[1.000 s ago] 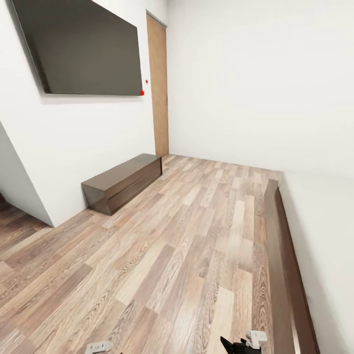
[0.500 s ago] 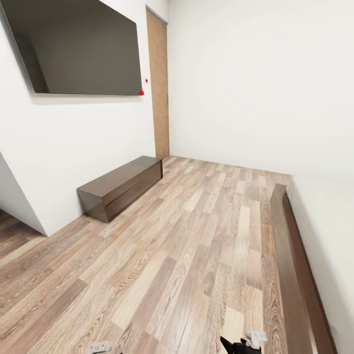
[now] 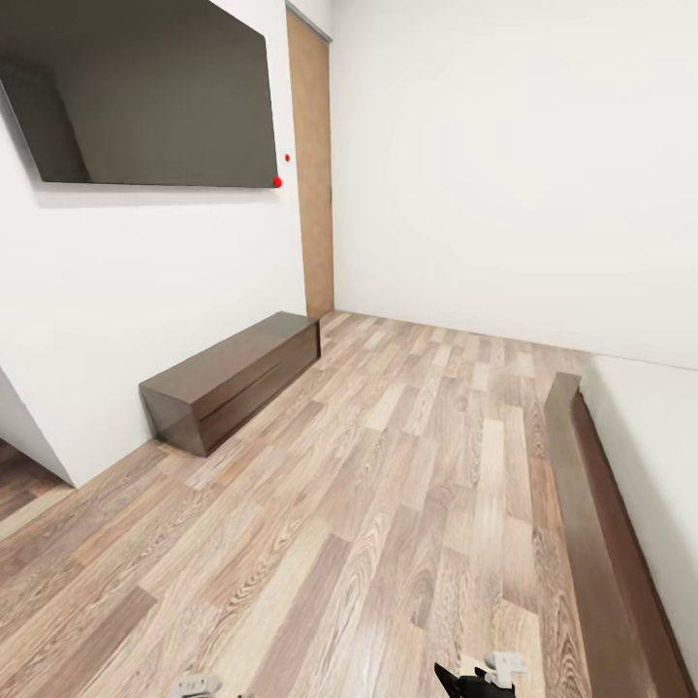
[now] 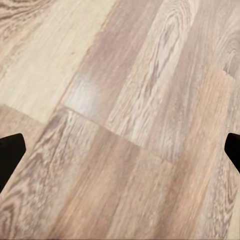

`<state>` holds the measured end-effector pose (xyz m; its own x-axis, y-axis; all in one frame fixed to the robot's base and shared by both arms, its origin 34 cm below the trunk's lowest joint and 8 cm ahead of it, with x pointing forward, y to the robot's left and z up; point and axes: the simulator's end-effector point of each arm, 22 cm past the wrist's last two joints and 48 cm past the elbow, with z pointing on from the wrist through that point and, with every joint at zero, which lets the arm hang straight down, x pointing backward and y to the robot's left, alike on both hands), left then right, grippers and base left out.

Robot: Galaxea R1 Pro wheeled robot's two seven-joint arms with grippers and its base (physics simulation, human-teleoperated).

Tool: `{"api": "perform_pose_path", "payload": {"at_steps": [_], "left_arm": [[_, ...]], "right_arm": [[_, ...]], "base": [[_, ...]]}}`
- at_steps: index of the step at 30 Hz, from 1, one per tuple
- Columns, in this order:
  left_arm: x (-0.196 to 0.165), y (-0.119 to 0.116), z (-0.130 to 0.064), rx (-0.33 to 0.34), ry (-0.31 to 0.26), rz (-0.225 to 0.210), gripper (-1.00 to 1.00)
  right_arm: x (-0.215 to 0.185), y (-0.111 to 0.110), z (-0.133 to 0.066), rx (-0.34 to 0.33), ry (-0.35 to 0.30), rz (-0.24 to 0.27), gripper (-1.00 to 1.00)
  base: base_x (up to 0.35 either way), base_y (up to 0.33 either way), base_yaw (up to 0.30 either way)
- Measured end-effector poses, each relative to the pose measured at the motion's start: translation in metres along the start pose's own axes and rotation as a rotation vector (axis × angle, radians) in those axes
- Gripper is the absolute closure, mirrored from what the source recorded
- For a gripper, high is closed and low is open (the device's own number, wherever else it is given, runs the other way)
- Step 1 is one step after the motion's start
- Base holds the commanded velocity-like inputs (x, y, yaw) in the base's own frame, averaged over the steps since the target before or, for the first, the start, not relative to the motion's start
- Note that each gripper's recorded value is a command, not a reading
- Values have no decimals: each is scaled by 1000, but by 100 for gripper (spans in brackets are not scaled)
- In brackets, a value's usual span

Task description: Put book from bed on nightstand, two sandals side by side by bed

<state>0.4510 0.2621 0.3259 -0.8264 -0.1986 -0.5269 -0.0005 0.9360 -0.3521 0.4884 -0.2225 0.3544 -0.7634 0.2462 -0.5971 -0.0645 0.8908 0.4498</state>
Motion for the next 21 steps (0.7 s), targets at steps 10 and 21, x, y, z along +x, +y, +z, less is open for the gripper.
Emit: {"api": "perform_pose_path", "payload": {"at_steps": [10,21], "left_arm": [[0,0,0,0,0,0,-100],[0,0,0,0,0,0,-100]], "right_arm": [[0,0,0,0,0,0,-100],[0,0,0,0,0,0,-100]], "base": [[294,166,0],[316,99,0]]}}
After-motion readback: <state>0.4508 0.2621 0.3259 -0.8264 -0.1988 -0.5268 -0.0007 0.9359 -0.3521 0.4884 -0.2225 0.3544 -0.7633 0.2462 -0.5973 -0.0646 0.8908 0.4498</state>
